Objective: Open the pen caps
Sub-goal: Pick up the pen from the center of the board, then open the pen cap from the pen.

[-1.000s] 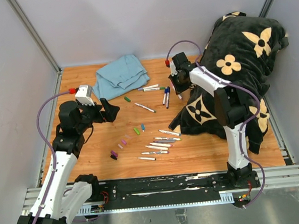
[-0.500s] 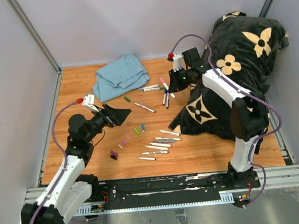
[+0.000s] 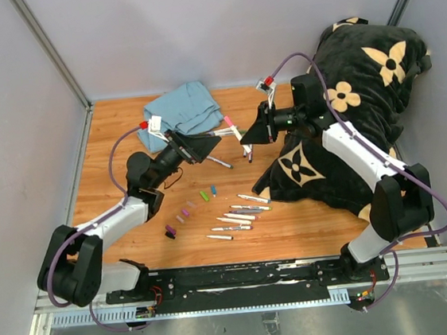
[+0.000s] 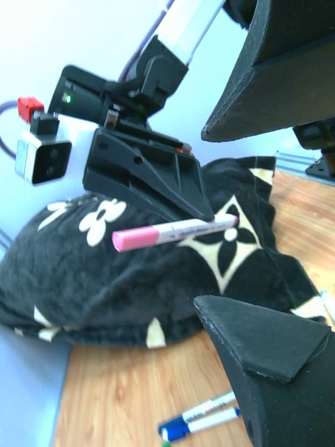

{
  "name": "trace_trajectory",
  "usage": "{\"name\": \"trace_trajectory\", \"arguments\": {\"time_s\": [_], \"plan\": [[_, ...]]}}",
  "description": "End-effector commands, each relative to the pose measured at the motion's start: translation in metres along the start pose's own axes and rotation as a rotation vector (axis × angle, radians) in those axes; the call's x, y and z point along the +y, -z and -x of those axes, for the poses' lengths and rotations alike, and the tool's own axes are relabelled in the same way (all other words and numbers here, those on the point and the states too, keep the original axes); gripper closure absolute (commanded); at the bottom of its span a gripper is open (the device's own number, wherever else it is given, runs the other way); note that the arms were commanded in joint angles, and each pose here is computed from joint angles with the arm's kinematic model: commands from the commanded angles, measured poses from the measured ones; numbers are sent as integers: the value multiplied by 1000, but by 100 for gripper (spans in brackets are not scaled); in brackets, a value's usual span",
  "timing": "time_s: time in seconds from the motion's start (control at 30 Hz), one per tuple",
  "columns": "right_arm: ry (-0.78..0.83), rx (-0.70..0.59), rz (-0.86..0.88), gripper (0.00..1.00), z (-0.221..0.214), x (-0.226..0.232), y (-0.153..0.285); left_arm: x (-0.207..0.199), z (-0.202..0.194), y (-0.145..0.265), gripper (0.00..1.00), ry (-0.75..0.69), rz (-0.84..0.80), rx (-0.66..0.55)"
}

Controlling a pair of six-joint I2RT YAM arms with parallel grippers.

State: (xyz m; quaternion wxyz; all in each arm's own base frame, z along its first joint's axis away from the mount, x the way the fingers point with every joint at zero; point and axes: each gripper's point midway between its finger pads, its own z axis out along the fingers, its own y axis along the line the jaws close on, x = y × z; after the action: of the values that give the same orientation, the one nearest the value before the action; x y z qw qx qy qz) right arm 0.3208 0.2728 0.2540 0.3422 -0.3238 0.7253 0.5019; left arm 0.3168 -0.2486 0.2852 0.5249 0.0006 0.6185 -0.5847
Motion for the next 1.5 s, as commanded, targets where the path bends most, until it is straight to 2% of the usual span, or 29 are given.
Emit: {"name": "trace_trajectory", "arguments": {"time_s": [0.0,0.17,0.33,0.57,0.77,0.83,0.9,1.07,1.1,1.17,1.33,1.4,1.47], "plan": [[41,-38,142,99,10,31,4,-46,20,-17,6,-65,-165,-79],[59,-21,187,99,6,44,-2,-41,21,-30,9,-84,-163,-72],[66,-16,207,99,5,48,-4,-33,14,-35,22,-79,-152,-40],[72,2,228,99,0,53,-9,-33,11,-39,36,-78,-157,-20],[78,26,242,99,-6,56,-15,-33,11,-43,42,-70,-166,-11],[79,29,240,99,-7,56,-15,-34,11,-44,48,-67,-169,-6],[83,30,240,99,-7,56,-16,-33,10,-44,59,-66,-170,-1],[86,31,237,99,-8,55,-16,-34,6,-43,98,-64,-178,15],[88,31,239,96,-9,55,-16,-33,5,-42,99,-62,-178,16],[92,29,235,81,-11,55,-15,-33,4,-41,100,-57,-173,16],[91,17,255,51,-15,57,-17,-36,-4,-37,100,-55,-156,-4],[90,24,254,44,-17,58,-21,-38,-7,-36,100,-49,-155,-10],[94,42,254,43,-24,59,-27,-40,-5,-34,100,-43,-163,-27]]}}
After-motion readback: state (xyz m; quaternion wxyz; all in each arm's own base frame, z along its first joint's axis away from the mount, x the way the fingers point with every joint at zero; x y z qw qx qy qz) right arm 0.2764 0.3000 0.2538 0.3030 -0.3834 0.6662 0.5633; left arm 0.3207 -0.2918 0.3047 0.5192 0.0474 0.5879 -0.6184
